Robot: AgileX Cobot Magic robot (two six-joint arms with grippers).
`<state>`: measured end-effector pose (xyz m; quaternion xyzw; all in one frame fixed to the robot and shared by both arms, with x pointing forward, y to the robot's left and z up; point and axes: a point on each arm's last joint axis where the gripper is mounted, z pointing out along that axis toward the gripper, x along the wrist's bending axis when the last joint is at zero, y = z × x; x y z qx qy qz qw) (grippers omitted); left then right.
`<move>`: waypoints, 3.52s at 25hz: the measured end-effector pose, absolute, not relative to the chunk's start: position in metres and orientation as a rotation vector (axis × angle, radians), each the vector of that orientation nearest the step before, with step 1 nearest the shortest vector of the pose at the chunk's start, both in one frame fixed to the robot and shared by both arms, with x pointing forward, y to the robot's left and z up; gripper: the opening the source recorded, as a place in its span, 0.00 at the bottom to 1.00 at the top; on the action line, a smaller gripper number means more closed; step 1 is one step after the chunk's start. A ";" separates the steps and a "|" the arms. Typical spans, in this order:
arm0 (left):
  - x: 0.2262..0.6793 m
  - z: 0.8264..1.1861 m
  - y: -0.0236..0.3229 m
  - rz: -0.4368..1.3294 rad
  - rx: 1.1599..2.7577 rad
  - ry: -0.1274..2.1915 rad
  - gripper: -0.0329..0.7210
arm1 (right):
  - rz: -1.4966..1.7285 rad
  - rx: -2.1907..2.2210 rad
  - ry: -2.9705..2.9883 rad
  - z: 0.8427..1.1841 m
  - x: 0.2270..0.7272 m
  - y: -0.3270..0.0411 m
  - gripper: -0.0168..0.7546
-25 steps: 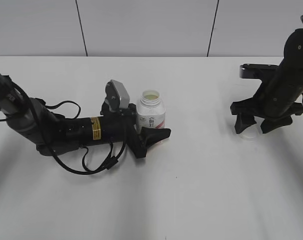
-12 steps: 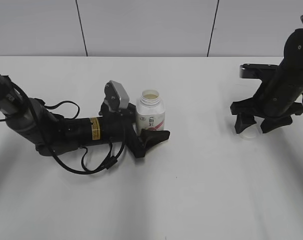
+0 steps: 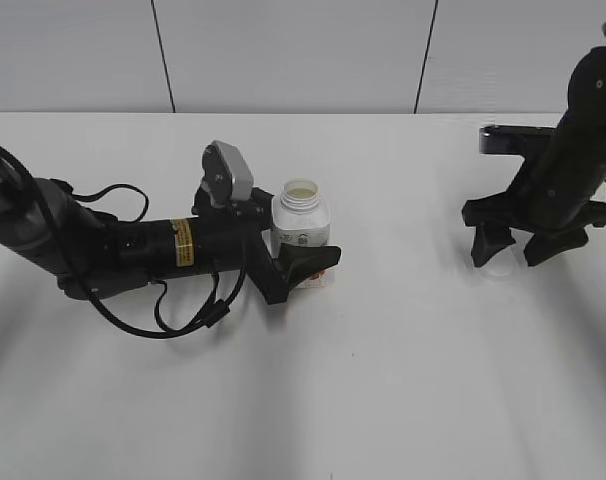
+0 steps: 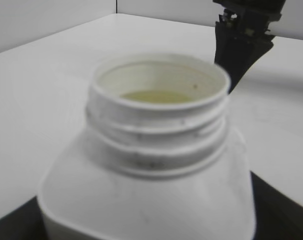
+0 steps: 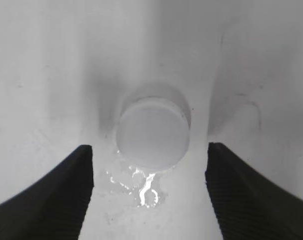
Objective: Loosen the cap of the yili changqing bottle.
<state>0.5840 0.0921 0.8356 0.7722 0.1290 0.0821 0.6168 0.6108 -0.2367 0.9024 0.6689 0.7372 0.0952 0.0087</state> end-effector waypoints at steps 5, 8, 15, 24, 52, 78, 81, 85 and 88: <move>0.585 0.843 0.092 0.204 1.770 0.289 0.77 | 0.286 2.096 2.338 0.923 0.620 -0.233 0.74; 0.586 0.852 0.092 0.213 1.755 0.287 0.77 | 0.299 2.096 2.342 0.935 0.625 -0.232 0.74; 0.586 0.874 0.091 0.197 1.732 0.278 0.77 | 0.371 2.130 2.330 0.954 0.634 -0.227 0.74; 0.584 0.934 0.091 0.210 1.649 0.258 0.77 | 0.400 2.111 2.357 0.987 0.645 -0.223 0.74; 0.557 1.036 0.222 1.039 2.236 1.593 0.77 | 0.512 2.020 2.348 1.045 0.660 -0.220 0.74; 0.614 1.033 0.249 0.238 2.132 2.209 0.77 | 0.442 1.906 2.286 1.095 0.596 -0.239 0.74; 0.613 1.033 0.248 0.211 2.128 2.215 0.77 | 0.426 1.915 2.293 1.096 0.574 -0.243 0.74; 0.609 1.043 0.248 0.228 2.149 2.165 0.77 | 0.418 1.920 2.297 1.098 0.549 -0.246 0.74; 0.598 1.061 0.251 0.278 2.139 2.127 0.77 | 0.423 1.928 2.288 1.102 0.526 -0.249 0.74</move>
